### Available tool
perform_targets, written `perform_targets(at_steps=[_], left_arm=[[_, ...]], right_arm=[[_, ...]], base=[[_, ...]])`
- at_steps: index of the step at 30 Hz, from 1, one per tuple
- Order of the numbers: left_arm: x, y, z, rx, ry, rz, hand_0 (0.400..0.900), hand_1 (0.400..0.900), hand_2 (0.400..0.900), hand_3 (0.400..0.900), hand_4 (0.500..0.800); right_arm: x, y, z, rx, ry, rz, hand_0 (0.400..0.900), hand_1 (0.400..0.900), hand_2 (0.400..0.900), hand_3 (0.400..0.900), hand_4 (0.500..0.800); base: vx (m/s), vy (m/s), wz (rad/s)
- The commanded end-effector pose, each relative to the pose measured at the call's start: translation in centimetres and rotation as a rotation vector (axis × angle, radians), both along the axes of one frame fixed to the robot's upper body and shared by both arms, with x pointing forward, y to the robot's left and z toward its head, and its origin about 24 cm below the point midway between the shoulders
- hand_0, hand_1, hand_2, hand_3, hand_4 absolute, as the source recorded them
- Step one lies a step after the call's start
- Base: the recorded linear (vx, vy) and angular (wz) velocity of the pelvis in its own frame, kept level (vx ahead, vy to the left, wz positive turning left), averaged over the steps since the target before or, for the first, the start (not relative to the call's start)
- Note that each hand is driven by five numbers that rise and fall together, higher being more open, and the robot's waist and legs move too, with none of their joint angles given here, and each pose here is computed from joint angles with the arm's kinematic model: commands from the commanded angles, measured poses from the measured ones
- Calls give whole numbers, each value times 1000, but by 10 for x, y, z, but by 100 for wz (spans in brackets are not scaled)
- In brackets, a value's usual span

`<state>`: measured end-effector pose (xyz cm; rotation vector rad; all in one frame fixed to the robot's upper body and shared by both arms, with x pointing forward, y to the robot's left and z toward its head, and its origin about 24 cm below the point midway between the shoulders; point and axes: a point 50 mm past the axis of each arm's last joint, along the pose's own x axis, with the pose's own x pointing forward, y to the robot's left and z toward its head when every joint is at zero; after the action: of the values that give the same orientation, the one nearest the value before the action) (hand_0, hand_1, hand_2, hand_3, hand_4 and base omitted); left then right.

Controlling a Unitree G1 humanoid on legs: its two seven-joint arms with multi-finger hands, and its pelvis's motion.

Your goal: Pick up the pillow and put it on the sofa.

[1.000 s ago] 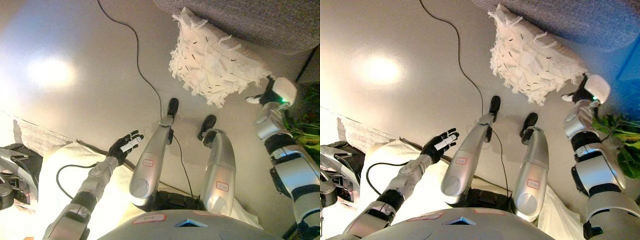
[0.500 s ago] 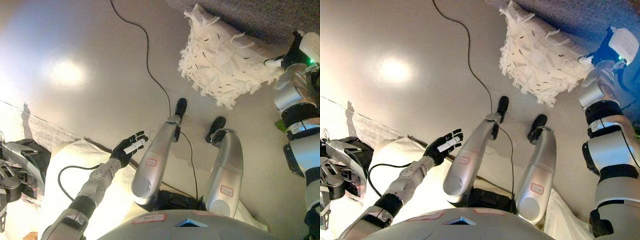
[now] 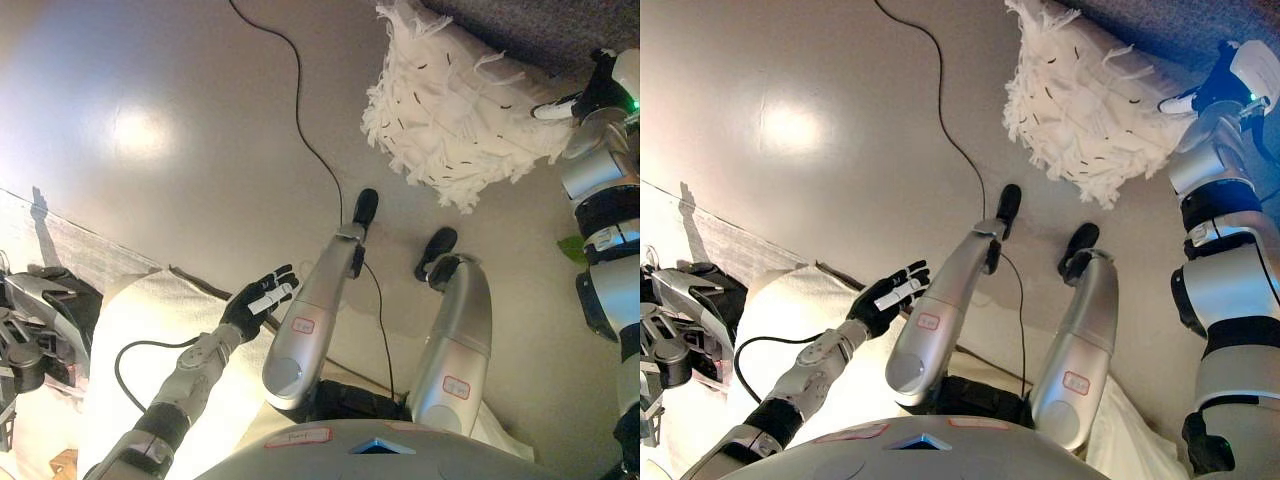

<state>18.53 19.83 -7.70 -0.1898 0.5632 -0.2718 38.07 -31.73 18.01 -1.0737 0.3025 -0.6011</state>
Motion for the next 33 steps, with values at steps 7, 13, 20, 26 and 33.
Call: perform_targets(at_steps=[7, 13, 20, 26, 33], left_arm=[[-12, 10, 11, -36, -73, 0, 900, 900, 900, 900, 800], [-7, 5, 23, -70, -149, -16, 900, 900, 900, 900, 800], [1, 3, 40, -102, -239, -27, 900, 900, 900, 900, 800], [8, 4, 55, -125, -302, -36, 900, 900, 900, 900, 800], [8, 11, 66, -122, -325, -37, 900, 900, 900, 900, 800]], right_arm=[[4, -6, 56, -27, -129, 44, 900, 900, 900, 900, 800], [10, 7, 63, 0, -128, 89, 900, 900, 900, 900, 800], [14, 14, 80, -26, -134, 102, 900, 900, 900, 900, 800], [19, 28, 99, -36, -17, 230, 571, 571, 571, 571, 602], [12, 15, 110, -40, -69, 217, 400, 400, 400, 400, 500]], base=[[-9, -14, 6], [-16, -5, 6], [-34, 1, 7], [-50, 21, 6], [-13, -6, -3]])
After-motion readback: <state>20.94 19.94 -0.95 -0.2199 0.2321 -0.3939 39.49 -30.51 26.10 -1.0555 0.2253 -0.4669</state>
